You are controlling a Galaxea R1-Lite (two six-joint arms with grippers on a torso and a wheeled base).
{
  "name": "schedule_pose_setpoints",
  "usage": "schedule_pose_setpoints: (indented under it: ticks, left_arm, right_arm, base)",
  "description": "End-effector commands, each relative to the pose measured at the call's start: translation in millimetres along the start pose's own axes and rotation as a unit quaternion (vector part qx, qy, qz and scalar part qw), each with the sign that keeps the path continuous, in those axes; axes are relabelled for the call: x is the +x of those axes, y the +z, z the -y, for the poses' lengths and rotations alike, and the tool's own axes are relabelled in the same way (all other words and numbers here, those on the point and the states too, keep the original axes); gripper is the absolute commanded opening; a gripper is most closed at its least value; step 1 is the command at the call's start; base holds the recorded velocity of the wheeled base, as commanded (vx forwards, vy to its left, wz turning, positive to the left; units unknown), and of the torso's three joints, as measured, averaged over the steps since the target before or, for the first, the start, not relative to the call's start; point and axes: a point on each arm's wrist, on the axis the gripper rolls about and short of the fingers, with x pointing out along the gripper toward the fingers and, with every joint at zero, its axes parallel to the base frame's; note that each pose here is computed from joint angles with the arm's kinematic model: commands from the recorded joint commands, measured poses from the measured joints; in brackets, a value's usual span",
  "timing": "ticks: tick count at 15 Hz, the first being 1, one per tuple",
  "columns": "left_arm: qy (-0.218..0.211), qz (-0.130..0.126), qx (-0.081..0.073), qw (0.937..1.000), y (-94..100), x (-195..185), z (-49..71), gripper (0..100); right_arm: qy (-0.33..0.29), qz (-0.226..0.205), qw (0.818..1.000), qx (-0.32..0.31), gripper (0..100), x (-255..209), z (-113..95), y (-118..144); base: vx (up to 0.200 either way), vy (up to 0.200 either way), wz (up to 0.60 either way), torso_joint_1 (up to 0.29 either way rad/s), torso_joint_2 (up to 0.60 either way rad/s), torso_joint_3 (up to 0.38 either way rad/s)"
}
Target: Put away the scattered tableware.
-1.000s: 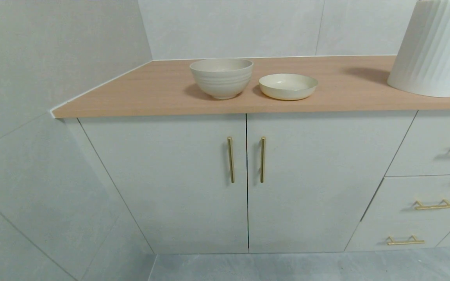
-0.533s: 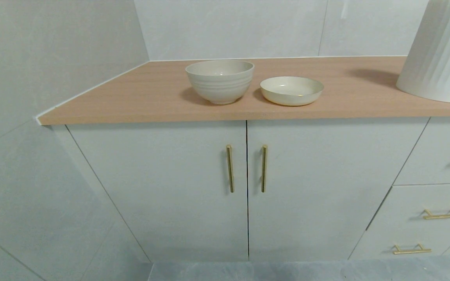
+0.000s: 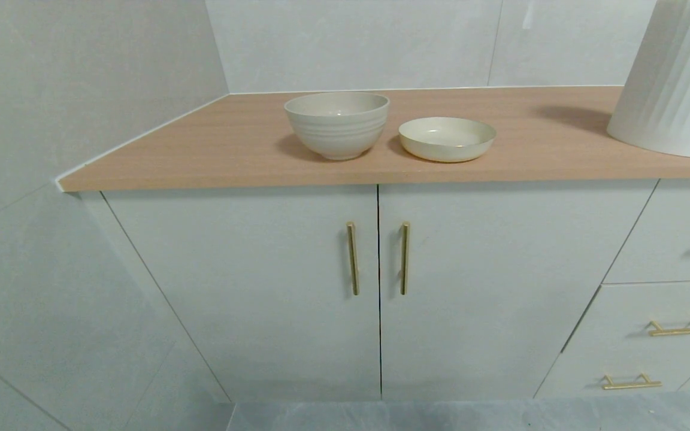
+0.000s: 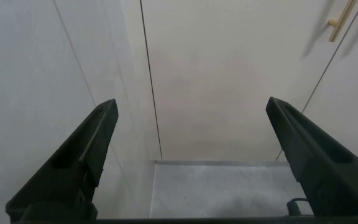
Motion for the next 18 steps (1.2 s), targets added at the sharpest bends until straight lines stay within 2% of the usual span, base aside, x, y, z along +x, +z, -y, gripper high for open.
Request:
schedule_pose_setpoints:
  ticks: [1,2,5,6,10,12,15,16,17,18]
  left_arm:
    - [0.0,0.0,0.0,1.0,-0.1,0,0.0,100]
    - [0.0,0.0,0.0,1.0,-0.1,0,0.0,100]
    - [0.0,0.0,0.0,1.0,0.0,0,0.0,100]
    - [0.0,0.0,0.0,1.0,-0.1,0,0.0,100]
    - [0.0,0.0,0.0,1.0,-0.1,0,0.0,100]
    - [0.0,0.0,0.0,1.0,-0.1,0,0.0,100]
    - [0.0,0.0,0.002,1.0,-0.1,0,0.0,100]
    - [0.0,0.0,0.002,1.0,0.0,0,0.0,100]
    - [0.0,0.0,0.003,1.0,-0.1,0,0.0,100]
    - [0.0,0.0,0.003,1.0,-0.1,0,0.0,100]
  right_arm:
    - [0.035,0.049,0.998,0.026,100,-7,0,35]
    - [0.055,0.023,0.998,0.026,100,-2,0,38]
    - [0.09,-0.095,0.991,0.005,100,25,0,35]
    - [0.094,-0.118,0.988,0.002,100,31,-1,36]
    - [0.123,-0.2,0.972,-0.009,100,82,-6,76]
    - [0.157,-0.214,0.964,-0.009,100,122,-16,87]
    - [0.229,-0.175,0.957,0.004,100,170,-46,93]
    - [0.233,-0.175,0.956,0.004,100,172,-48,93]
    - [0.276,-0.176,0.945,0.019,100,196,-74,95]
    - [0.295,-0.176,0.939,0.025,100,203,-85,96]
  base:
    - [0.0,0.0,0.0,0.0,0.0,0.0]
    - [0.0,0.0,0.0,0.0,0.0,0.0]
    - [0.0,0.0,0.0,0.0,0.0,0.0]
    - [0.0,0.0,0.0,0.0,0.0,0.0]
    - [0.0,0.0,0.0,0.0,0.0,0.0]
    - [0.0,0.0,0.0,0.0,0.0,0.0]
    - [0.0,0.0,0.0,0.0,0.0,0.0]
    - [0.0,0.0,0.0,0.0,0.0,0.0]
    - [0.0,0.0,0.0,0.0,0.0,0.0]
    - [0.0,0.0,0.0,0.0,0.0,0.0]
